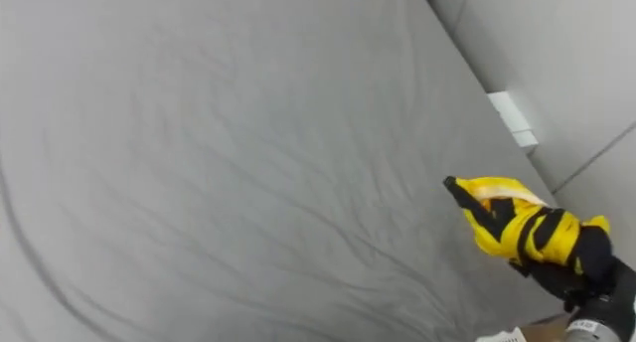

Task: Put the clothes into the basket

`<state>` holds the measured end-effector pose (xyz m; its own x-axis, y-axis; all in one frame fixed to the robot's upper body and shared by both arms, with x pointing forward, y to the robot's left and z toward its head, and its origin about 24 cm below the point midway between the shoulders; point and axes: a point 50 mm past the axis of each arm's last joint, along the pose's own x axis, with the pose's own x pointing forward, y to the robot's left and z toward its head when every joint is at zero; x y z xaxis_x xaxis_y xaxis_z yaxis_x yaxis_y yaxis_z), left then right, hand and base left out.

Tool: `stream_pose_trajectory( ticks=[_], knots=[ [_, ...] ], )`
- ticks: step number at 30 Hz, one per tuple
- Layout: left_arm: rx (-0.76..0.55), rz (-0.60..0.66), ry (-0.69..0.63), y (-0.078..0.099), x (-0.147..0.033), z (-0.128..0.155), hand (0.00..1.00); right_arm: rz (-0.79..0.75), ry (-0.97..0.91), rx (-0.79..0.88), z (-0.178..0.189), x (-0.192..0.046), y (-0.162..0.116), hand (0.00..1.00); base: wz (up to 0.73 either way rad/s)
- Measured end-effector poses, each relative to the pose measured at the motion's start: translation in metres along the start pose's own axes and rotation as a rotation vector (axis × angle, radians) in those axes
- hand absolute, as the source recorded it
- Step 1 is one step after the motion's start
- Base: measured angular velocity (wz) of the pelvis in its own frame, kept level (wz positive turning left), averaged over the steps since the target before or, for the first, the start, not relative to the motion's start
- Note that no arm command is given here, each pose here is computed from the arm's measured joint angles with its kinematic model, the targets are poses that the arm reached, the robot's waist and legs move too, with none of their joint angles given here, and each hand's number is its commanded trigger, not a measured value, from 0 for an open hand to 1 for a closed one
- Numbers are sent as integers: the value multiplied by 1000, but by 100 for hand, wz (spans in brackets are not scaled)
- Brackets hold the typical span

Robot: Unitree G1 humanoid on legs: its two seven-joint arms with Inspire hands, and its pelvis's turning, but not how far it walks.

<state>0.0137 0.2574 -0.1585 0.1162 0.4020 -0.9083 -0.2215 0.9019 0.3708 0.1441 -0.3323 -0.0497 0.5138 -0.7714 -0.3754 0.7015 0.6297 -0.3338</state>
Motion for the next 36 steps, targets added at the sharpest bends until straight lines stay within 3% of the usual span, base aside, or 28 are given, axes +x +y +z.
stream_pose_trajectory(
  ticks=[12,19,27,36],
  knots=[
    [24,33,135,6,-2,-24,0,-131,247,-2,-62,-18,-37,100,-21],
    [35,30,171,6,-3,-32,0,-157,321,-11,-75,-16,-38,100,-25],
    [71,8,163,0,-2,-26,0,-156,305,31,-56,2,-23,100,-18],
    [120,-12,144,-14,4,0,0,-172,314,38,-37,23,-5,100,-13]
  ],
)
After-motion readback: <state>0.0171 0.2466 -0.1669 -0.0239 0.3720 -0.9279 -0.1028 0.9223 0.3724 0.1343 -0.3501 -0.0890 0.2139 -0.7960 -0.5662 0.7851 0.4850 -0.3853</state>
